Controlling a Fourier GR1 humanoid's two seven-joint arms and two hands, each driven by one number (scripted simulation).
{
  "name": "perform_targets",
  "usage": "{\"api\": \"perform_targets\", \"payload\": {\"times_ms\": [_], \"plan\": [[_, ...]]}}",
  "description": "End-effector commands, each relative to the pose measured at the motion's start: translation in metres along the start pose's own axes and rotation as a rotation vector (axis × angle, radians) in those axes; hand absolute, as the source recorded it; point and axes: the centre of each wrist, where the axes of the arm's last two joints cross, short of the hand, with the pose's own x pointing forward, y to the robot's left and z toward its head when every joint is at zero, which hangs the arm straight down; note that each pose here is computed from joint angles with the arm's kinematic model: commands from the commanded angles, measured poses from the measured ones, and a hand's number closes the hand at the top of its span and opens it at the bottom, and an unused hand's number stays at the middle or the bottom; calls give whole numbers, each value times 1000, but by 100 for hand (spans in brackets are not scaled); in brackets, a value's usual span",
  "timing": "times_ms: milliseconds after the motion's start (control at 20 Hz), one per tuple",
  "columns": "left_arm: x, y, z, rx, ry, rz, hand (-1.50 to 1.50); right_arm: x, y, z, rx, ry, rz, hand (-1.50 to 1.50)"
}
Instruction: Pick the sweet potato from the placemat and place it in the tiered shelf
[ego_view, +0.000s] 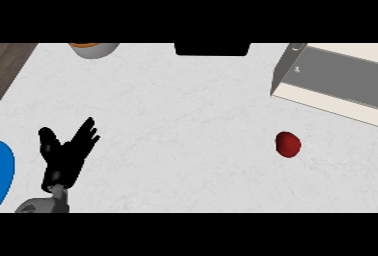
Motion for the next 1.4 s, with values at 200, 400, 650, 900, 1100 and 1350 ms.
{"api": "perform_targets", "payload": {"times_ms": [200, 400, 650, 900, 1100, 1350], "plan": [[3, -10, -8, -24, 28, 10, 0, -14, 26, -33, -20, -24, 29, 150], [18, -2, -4, -17, 37, -5, 0, -24, 40, -41, -34, 0, 22, 150], [-16, -11, 2, -9, 29, 7, 0, -39, 38, -45, -26, -64, -15, 150], [-14, -16, 0, 5, 27, -5, 0, -37, 40, -47, -8, -82, -12, 150], [6, 4, 2, 7, 32, -12, 0, -22, 31, -48, 4, -79, 124, 150], [9, -2, -6, -3, 19, 0, 0, -40, 31, -54, -101, 56, -200, -150]]}}
